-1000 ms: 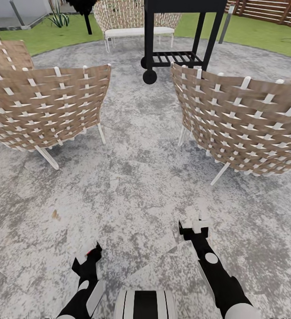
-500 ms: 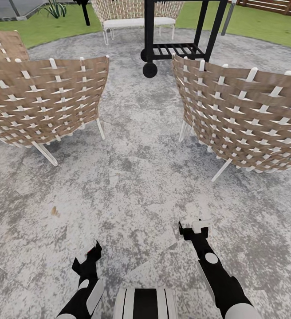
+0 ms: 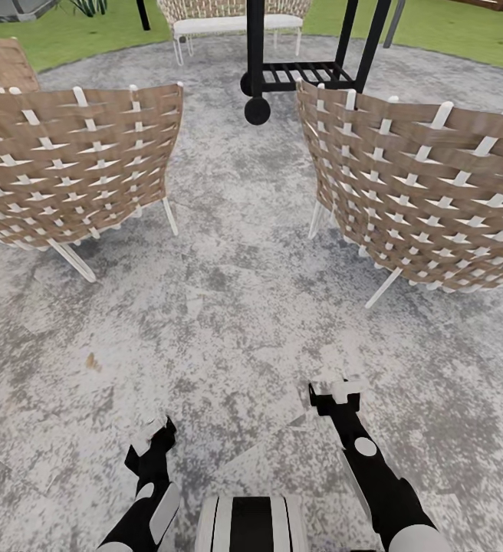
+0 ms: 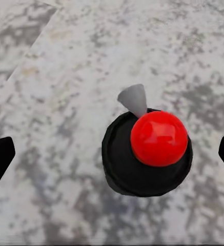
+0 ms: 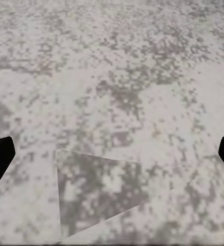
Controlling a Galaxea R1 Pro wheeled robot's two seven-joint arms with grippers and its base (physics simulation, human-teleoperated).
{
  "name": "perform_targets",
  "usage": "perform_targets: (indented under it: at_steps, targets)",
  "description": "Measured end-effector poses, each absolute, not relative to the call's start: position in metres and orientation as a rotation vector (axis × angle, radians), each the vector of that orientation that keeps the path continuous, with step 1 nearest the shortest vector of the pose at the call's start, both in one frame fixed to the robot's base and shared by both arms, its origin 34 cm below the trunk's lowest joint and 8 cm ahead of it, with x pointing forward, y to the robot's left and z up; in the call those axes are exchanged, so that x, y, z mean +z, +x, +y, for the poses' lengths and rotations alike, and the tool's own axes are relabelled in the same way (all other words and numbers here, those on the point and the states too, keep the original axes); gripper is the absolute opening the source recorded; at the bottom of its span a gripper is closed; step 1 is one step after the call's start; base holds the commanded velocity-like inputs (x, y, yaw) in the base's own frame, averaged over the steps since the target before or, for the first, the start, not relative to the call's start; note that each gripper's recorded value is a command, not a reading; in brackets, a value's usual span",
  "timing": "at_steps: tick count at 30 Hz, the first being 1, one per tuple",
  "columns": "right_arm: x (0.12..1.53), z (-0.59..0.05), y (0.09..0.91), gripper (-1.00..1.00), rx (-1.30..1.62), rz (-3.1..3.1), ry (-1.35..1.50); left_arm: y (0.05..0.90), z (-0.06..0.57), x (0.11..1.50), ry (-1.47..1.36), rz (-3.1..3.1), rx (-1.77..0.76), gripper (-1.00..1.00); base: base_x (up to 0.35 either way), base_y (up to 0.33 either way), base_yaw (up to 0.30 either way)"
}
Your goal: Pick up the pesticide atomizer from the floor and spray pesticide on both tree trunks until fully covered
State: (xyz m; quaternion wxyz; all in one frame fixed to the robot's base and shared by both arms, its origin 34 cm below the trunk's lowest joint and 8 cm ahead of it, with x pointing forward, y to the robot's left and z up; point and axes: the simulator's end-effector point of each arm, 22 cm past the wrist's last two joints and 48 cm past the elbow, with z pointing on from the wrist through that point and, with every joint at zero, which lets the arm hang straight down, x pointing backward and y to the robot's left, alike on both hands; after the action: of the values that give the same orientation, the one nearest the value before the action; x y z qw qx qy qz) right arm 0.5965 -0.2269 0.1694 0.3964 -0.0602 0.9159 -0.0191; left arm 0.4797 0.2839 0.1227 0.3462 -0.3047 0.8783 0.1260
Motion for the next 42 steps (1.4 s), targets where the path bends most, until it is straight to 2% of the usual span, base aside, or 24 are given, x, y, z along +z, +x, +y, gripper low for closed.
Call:
perform_targets:
  at_steps: [22, 42]
  targets:
    - [0.1602, -0.2270, 0.5902, 1.00, -0.047, 2.339, -0.153, 0.4726, 0.2838, 0.1157, -0.790, 2.296, 0.335, 1.00, 0.000, 0.000, -0.076]
    - [0.1594, -0.2268, 0.5895, 1.00, -0.047, 2.341, -0.154, 0.4762, 0.2885, 0.1179, -0.800, 2.280, 0.342, 1.00, 0.000, 0.000, -0.003]
